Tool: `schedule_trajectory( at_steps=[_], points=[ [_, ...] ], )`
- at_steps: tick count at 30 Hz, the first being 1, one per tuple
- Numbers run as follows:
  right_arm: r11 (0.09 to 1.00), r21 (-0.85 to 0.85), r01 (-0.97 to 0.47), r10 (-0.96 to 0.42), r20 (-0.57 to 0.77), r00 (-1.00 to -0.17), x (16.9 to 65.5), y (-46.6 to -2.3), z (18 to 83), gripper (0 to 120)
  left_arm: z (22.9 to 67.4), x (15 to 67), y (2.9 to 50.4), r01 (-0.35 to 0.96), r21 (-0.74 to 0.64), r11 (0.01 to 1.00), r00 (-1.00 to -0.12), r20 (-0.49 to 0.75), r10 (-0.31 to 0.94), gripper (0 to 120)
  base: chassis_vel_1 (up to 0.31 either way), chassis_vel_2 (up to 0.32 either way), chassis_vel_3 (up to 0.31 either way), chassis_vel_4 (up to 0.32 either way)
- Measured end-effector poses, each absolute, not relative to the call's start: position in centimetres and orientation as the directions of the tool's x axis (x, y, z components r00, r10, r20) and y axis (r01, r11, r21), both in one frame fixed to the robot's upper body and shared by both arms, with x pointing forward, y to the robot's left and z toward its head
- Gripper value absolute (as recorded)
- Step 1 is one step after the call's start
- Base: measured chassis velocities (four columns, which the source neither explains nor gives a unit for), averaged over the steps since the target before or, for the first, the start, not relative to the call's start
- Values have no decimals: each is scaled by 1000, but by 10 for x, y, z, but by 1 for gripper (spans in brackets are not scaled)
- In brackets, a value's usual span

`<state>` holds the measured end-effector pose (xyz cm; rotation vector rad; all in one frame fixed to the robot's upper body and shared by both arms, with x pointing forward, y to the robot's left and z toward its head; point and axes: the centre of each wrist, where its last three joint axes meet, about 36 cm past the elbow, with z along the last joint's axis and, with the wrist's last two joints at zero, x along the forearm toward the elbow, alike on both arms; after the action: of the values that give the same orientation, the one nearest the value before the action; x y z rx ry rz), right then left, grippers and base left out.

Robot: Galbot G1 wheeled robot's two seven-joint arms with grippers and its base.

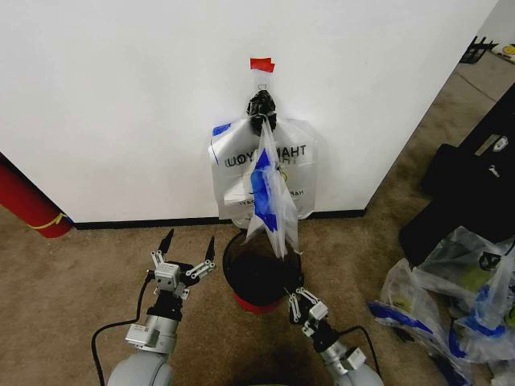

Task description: Pick up the garbage bag from the wall and place it over the trash bin.

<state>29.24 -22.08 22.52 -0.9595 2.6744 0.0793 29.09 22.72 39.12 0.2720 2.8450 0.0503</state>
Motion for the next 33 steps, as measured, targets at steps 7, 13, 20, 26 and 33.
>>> schedule_trajectory(
  at_steps=[7, 13, 20, 26, 33],
  points=[
    [772, -77, -631, -622, -299, -724, 291, -241, 217, 0, 391, 292, 228, 181, 60, 982, -942, -276, 190, 100, 0, 0, 0, 0],
    [852, 5, -523, -482, -381, -789, 298, -215, 223, 0, 390, 291, 227, 180, 59, 982, -943, -275, 189, 100, 0, 0, 0, 0],
    [858, 25, -513, -456, -420, -784, 308, -197, 232, 0, 389, 289, 225, 179, 60, 982, -943, -273, 188, 100, 0, 0, 0, 0],
    [848, 14, -529, -477, -412, -776, 303, -196, 229, 0, 389, 288, 225, 178, 61, 982, -943, -274, 188, 100, 0, 0, 0, 0],
    [849, -2, -528, -483, -408, -775, 301, -202, 227, 0, 388, 288, 225, 178, 61, 982, -943, -276, 188, 100, 0, 0, 0, 0]
  ],
)
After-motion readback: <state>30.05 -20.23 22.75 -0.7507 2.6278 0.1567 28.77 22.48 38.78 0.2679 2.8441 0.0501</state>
